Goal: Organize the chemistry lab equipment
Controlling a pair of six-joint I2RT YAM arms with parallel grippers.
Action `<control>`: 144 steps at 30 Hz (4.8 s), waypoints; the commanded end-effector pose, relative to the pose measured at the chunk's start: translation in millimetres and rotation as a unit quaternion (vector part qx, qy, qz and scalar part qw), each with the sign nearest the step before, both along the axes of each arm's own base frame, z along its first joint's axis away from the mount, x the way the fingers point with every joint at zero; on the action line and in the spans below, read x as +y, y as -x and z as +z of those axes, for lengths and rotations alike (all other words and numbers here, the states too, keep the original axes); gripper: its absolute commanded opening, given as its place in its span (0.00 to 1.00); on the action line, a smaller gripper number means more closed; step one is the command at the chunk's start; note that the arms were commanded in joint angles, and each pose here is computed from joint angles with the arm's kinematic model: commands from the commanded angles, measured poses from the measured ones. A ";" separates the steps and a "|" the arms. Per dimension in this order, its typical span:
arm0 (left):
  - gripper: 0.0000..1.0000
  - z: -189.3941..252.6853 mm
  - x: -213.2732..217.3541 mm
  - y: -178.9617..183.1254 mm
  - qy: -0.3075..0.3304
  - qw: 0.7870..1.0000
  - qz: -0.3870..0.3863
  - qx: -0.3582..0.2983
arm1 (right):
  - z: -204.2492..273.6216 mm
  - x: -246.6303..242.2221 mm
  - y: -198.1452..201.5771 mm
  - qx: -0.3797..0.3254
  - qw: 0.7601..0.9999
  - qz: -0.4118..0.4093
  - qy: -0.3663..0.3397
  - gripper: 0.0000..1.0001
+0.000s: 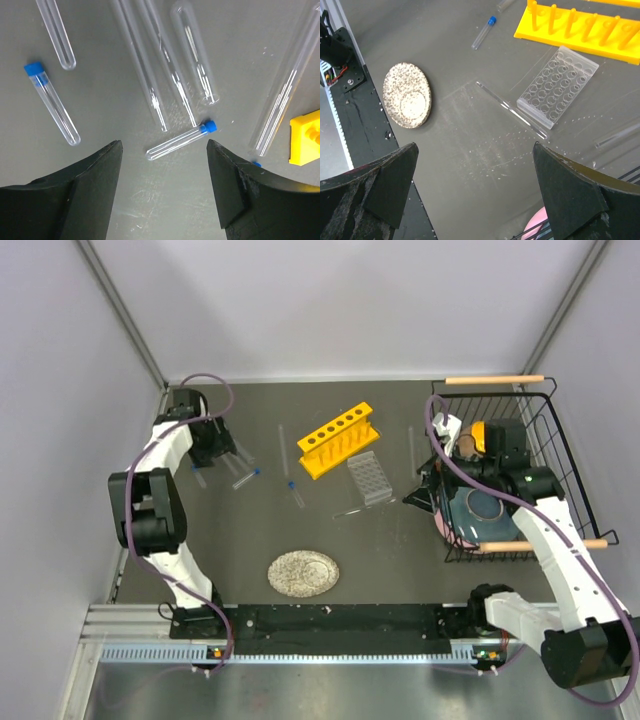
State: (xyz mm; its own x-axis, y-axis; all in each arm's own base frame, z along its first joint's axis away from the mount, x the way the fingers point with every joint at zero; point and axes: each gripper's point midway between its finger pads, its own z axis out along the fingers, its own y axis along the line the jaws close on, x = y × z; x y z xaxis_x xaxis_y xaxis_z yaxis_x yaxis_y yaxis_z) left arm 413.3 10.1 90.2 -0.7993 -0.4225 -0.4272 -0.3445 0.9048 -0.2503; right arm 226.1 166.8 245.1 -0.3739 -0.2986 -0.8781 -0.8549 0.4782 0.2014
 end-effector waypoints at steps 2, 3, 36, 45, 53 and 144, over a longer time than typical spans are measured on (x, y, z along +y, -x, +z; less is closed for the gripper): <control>0.70 12.9 -0.3 -18.9 -0.002 1.000 -0.020 -0.017 | 0.8 4.1 -2.5 -0.015 1.000 0.008 -0.003 0.99; 0.65 12.3 -0.6 -22.7 -0.001 1.000 -0.022 -0.017 | 1.0 4.5 -2.5 -0.016 1.000 0.008 -0.004 0.99; 0.44 -18.8 -30.6 -74.3 0.021 0.999 -0.039 0.029 | -5.5 3.7 0.0 -0.014 1.000 0.009 -0.003 0.99; 0.44 -27.7 -37.2 -75.9 0.027 0.998 -0.046 0.037 | -7.3 3.6 1.4 -0.013 1.000 0.010 -0.003 0.99; 0.43 -32.7 -39.5 -78.1 0.026 0.998 -0.046 0.046 | -7.7 3.5 2.0 -0.013 1.000 0.010 -0.003 0.99; 0.05 243.5 -301.4 216.0 0.239 0.775 -0.431 -0.396 | 140.8 69.6 31.1 0.093 0.974 0.117 -0.173 0.99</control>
State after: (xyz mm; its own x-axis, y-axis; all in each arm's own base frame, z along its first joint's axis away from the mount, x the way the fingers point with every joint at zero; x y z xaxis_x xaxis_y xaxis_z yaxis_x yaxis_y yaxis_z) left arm 196.6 -272.0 310.4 -0.4921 -0.0856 -0.8663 0.7517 0.4602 -0.4724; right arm 196.1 222.2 362.3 -0.4466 -0.1622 -0.8799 -0.8899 0.1826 0.4180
